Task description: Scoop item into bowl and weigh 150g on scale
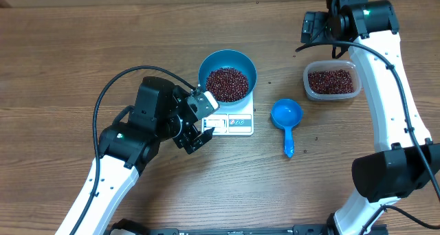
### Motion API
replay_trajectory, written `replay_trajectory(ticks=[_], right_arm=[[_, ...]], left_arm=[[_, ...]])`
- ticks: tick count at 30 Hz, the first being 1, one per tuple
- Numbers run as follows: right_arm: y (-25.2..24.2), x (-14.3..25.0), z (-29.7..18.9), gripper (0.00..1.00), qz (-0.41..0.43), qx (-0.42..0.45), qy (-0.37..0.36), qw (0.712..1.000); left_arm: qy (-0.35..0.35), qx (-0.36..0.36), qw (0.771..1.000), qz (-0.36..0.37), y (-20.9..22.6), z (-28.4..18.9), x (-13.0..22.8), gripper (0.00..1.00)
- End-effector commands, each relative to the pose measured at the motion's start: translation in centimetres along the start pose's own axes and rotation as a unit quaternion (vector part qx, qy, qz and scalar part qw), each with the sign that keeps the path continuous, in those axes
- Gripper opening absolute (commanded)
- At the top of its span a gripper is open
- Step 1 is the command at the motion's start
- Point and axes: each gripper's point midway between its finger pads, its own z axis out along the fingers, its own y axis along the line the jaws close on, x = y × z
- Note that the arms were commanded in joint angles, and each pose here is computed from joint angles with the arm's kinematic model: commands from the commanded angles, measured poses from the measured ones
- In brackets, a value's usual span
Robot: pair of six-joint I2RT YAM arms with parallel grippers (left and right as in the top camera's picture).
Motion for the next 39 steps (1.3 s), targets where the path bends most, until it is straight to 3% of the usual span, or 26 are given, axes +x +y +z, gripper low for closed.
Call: replay_trajectory(ticks=[1,39], right_arm=[[-0.68,-1.36,-2.18,1.00,0.010,0.001,-0.033,0.999],[-0.68,-1.36,-2.18,1.00,0.010,0.001,-0.033,0.999]], left_arm=[[-0.012,-0.004,1.000,-0.006,0.45,-0.48,-0.96,1.00],[-0.003,0.001,1.000,-0.010,0.16,-0.46,-0.49,1.00]])
